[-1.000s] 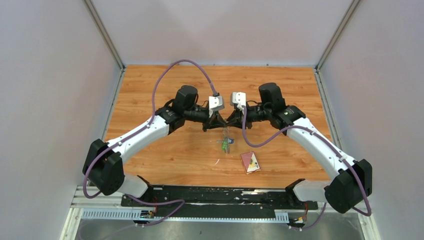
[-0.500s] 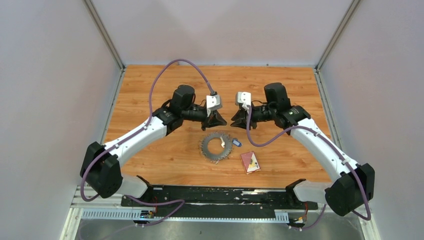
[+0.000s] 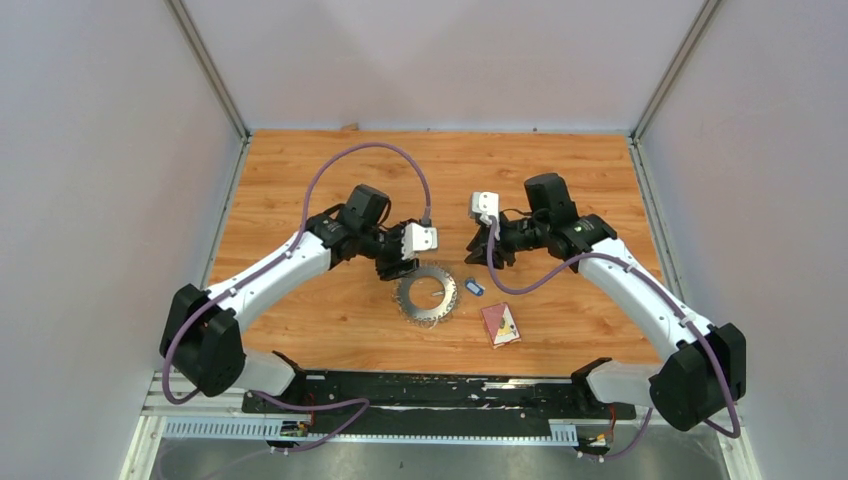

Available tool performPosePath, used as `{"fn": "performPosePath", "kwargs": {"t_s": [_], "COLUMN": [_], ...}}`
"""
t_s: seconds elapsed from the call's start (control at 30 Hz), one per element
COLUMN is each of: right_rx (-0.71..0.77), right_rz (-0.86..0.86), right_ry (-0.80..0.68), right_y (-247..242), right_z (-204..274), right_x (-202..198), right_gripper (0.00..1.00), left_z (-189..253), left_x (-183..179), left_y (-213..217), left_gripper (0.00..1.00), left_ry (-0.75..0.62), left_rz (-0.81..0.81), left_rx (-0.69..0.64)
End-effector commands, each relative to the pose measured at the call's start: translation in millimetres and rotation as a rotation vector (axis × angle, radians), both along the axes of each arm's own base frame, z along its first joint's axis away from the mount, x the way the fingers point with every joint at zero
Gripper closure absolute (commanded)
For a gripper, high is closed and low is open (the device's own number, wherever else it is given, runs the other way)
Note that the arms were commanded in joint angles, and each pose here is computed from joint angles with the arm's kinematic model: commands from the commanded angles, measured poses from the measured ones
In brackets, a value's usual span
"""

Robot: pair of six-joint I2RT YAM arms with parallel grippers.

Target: Put the keys on the keyring

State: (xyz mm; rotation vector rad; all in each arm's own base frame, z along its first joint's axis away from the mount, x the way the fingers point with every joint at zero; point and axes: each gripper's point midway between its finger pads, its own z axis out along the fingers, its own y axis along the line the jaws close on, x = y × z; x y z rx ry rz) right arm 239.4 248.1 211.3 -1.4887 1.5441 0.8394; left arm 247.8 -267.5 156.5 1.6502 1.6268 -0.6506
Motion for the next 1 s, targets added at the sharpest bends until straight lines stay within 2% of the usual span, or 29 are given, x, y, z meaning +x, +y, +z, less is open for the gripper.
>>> {"fn": "performPosePath", "kwargs": {"t_s": [0.0,0.17,0.33,0.53,0.97], "right_rx": [0.0,-0.009,-0.018,-0.029,-0.031], "right_rz": [-0.002,0.003,0.009,0.018,0.031], "right_ry": [-0.029,-0.003,0.012,0.024,0.042], "right_y": [-3,-3,-3,-3,-2], "right_z": [3,-3,-8,-13,-16], "right_x": [0,-1,-1,-2,-4], "right_gripper": [0.71,0.72,0.73,0.74,0.74], "left_z": [-46,-73,-92,-98,-111], "left_x": [-4,-11,-6,-14,1], "left_y": [43,58,63,61,50], "left_gripper": [0.39,0.46,0.56,0.6,0.67], "left_ry": [-0.014,0.081,0.107,0.183,0.191], "left_rz": [-0.048,-0.07,-0.076,-0.105,-0.029], "left_rx": [0.258,0.374,0.436,0.447,0.421]}}
